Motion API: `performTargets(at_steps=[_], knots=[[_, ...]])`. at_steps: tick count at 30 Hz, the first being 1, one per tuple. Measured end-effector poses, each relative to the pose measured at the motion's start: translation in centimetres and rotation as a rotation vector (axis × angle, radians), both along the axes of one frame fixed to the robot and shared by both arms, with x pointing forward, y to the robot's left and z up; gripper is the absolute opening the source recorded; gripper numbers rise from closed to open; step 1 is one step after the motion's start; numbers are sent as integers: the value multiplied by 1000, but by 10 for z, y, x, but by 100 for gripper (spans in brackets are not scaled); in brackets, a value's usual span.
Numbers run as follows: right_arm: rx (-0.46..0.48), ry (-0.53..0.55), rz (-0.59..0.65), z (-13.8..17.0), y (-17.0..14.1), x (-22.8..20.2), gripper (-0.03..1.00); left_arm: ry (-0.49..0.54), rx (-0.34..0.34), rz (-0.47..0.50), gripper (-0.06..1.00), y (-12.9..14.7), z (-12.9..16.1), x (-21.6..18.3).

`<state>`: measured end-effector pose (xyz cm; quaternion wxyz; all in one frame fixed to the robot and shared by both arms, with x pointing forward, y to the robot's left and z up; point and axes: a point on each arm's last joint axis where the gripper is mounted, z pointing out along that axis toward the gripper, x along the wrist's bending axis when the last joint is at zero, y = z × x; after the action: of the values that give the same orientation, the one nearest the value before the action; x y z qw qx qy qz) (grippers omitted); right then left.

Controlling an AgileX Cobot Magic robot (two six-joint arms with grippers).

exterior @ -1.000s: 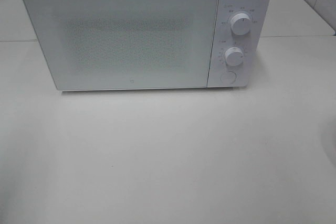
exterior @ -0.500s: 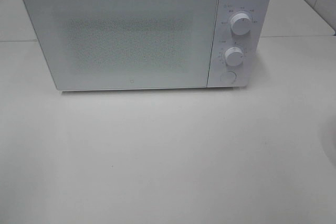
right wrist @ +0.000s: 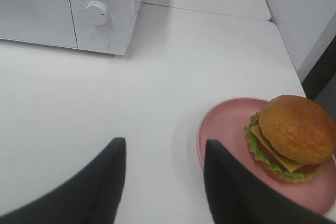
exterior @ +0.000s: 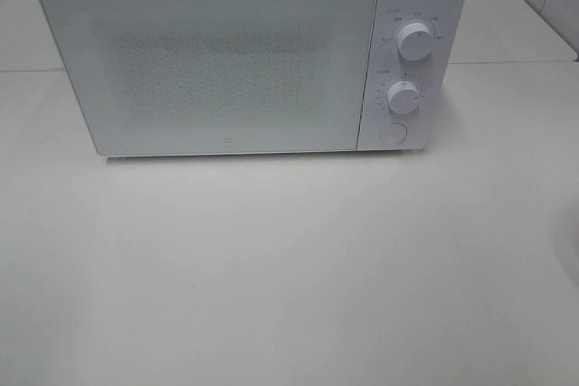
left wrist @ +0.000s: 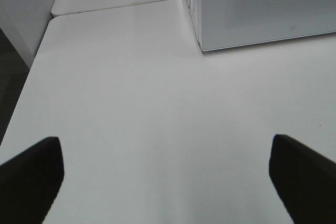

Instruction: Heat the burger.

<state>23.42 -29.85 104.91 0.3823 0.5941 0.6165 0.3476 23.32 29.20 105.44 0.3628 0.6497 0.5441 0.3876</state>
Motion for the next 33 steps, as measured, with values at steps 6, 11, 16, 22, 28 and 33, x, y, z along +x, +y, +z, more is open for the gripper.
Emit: performTargets(at_steps=[6,11,16,22,28,33], knots=[[0,0,0,0,0,0,49,0,0,0,99,0,0,0],[0,0,0,0,0,0,49,0,-2,0,99,0,0,0],[0,0,0,0,0,0,49,0,-14,-4,99,-1,0,0],[0,0,0,0,0,0,49,3,-9,30,99,2,0,0],[0,0,0,0,0,0,49,5,-35,81,99,5,0,0],[0,0,0,0,0,0,49,6,-36,83,99,5,-1,0]])
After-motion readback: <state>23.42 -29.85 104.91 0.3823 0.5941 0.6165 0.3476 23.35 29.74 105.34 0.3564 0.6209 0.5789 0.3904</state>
